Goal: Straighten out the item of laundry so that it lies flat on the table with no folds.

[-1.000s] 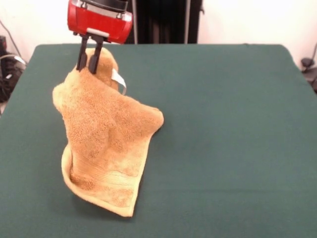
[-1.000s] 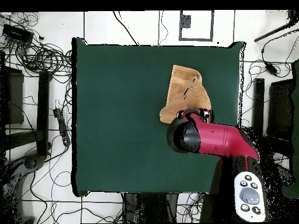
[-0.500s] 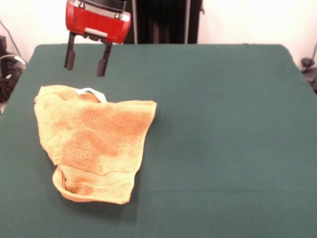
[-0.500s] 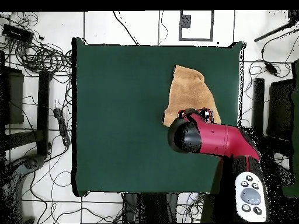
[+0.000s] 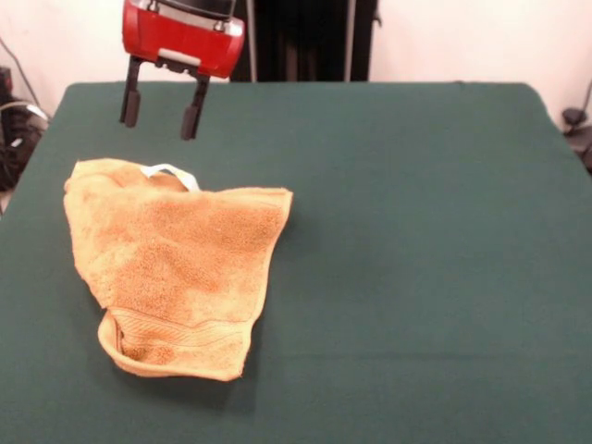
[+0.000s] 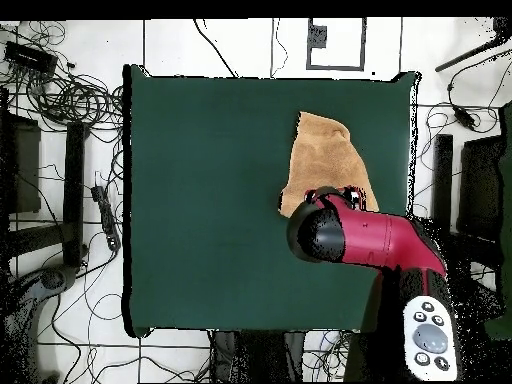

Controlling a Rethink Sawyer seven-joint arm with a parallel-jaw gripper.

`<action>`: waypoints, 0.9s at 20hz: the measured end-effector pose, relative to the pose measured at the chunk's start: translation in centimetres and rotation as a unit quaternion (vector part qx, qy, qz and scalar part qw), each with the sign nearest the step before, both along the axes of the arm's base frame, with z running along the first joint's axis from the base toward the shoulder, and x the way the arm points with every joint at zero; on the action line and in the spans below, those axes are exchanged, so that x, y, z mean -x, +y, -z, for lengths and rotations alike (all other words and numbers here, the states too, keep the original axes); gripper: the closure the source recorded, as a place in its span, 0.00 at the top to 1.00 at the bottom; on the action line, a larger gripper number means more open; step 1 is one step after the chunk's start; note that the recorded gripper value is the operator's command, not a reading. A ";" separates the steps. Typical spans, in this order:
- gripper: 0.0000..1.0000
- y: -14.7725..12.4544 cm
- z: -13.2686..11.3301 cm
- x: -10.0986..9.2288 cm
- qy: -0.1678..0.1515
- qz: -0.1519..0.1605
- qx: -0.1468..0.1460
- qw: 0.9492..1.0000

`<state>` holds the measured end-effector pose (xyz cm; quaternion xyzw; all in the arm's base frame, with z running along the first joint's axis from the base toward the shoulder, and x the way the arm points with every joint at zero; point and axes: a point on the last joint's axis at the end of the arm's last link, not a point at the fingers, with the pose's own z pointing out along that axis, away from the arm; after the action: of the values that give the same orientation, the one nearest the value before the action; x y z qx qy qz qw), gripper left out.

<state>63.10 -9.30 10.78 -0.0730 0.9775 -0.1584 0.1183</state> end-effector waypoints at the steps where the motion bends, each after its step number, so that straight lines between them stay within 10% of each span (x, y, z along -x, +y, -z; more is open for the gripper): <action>1: 1.00 0.1 0.0 -0.1 0.000 0.001 -0.001 1.000; 18: 1.00 1.4 -1.7 -2.2 -0.024 0.035 -0.033 0.999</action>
<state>65.35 -7.86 12.45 -0.0310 0.9811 -0.1318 0.1384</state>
